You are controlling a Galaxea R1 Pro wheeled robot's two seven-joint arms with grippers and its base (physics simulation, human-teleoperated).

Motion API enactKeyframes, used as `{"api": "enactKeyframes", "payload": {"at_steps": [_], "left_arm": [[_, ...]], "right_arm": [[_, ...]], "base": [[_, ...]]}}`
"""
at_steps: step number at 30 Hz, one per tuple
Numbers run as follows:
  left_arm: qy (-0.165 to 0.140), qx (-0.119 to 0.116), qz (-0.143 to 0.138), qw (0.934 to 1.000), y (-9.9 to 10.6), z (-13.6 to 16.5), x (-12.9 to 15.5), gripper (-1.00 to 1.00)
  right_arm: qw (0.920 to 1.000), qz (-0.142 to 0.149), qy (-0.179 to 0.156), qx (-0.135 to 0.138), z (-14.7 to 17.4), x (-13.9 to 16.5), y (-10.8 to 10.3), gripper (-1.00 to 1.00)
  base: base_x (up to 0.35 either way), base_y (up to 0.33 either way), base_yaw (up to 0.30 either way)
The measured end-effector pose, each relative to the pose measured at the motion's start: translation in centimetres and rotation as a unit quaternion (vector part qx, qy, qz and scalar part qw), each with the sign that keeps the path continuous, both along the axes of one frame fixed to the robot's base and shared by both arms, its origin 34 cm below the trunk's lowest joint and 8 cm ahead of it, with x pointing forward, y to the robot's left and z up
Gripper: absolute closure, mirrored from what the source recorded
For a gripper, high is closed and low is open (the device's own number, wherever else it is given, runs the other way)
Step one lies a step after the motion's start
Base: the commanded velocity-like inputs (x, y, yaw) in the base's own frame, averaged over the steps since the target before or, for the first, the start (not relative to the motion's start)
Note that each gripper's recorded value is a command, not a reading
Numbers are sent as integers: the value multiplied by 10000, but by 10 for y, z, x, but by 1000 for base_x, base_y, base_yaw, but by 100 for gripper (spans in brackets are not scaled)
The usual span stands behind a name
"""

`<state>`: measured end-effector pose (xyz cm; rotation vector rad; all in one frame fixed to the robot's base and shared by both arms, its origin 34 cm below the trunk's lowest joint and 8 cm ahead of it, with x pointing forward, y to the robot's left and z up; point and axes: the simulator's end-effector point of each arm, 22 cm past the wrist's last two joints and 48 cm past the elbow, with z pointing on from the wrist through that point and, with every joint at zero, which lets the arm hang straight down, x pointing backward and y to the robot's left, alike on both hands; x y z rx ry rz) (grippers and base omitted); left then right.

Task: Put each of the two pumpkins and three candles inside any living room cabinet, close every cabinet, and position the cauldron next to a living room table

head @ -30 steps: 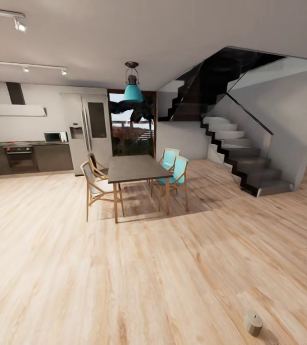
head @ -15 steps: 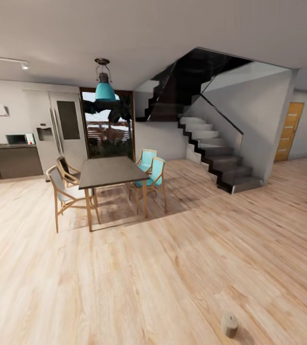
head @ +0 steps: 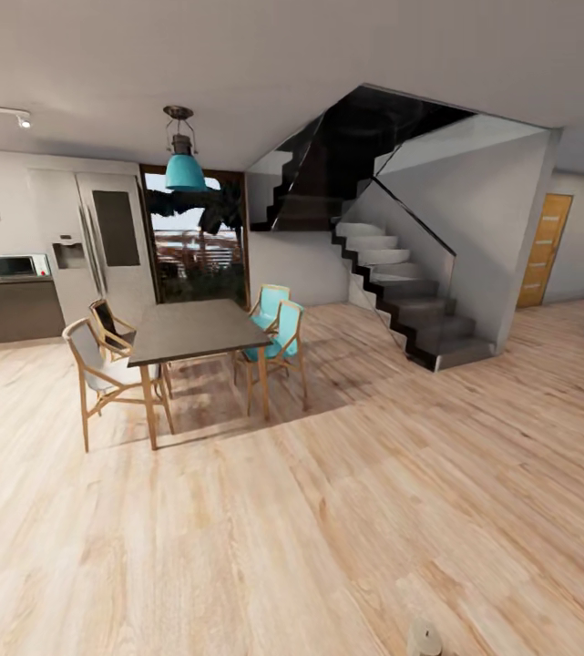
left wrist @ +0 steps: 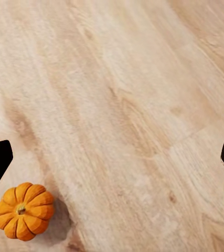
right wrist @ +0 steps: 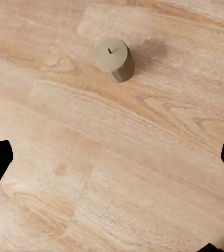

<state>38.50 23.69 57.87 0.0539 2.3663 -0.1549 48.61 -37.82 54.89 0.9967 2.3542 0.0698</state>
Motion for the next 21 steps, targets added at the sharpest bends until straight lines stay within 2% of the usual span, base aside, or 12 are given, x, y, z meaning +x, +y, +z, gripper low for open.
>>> {"api": "enactKeyframes", "payload": {"at_steps": [5, 12, 21], "left_arm": [[1, 1, -1, 10000, 0, 0, 0, -100], [5, 1, -2, 10000, 0, 0, 0, -100], [4, 1, -1, 10000, 0, 0, 0, -100]], "right_arm": [[10000, -28, -3, 7, 0, 0, 0, -100], [10000, -37, 0, 5, 0, 0, -1, -100], [10000, -12, 1, 2, 0, 0, 0, -100]], "base": [[203, -223, 0], [84, -280, 0], [210, -219, 0]]}}
